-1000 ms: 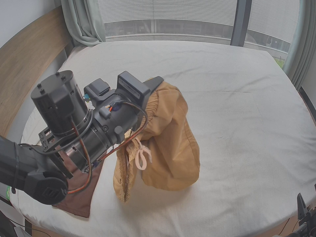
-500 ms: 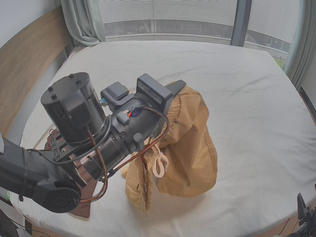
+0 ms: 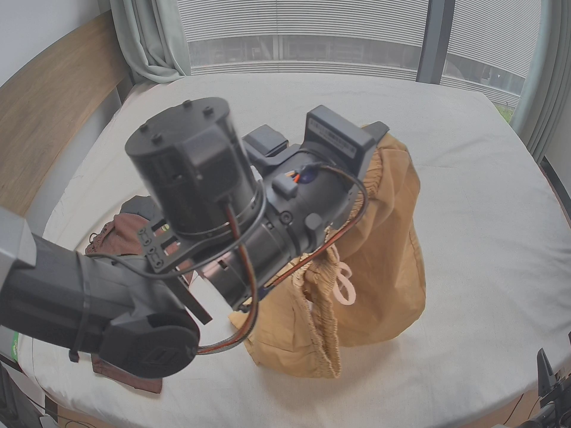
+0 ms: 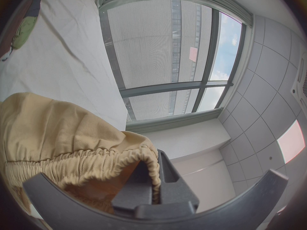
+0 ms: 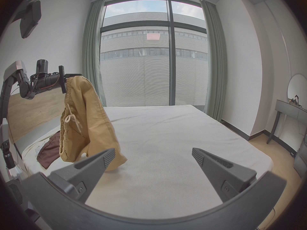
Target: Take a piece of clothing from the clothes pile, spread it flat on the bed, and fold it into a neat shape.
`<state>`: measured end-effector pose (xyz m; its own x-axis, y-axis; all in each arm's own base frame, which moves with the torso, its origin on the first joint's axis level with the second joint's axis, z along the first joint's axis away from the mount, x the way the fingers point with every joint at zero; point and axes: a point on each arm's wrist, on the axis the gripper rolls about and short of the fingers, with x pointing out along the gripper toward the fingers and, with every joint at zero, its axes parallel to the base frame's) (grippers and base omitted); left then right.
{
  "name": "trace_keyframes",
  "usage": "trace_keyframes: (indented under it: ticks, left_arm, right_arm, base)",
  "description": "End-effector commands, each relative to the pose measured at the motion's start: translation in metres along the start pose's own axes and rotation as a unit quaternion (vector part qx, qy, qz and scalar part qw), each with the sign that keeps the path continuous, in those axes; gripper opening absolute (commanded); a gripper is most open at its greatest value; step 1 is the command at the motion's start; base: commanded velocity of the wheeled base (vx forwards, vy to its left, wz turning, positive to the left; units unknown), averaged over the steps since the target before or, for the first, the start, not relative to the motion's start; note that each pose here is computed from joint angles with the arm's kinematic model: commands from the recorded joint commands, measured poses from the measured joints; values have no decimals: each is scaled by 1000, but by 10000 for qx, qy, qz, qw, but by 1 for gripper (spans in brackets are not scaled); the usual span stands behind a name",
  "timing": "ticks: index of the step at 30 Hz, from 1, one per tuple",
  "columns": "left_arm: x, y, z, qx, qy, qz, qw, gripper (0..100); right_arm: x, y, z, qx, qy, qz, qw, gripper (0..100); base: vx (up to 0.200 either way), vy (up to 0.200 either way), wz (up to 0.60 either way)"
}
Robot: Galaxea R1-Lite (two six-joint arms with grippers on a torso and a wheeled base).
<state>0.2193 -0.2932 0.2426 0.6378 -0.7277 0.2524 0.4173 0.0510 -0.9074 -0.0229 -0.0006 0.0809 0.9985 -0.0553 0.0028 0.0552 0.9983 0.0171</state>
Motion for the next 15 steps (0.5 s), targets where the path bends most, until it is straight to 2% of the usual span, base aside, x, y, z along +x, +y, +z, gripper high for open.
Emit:
trace_keyframes:
  ticks: [1,5,15]
  left_arm:
    - [16,-11,-13,-214,161,-106,9996,0]
    - [22,-31,-23,-333,373,-220,9985,0]
    - [29,-80,-35,-589,552,-640,9947,0]
  right_arm:
    - [0,0,-4,0,-9,1,10000,100]
    - [0,0,-4,0,-9,1,10000,100]
    - [0,0,-4,0,-17,1,10000,100]
  base:
    - [0,0,0]
    - [0,0,0]
    - [0,0,0]
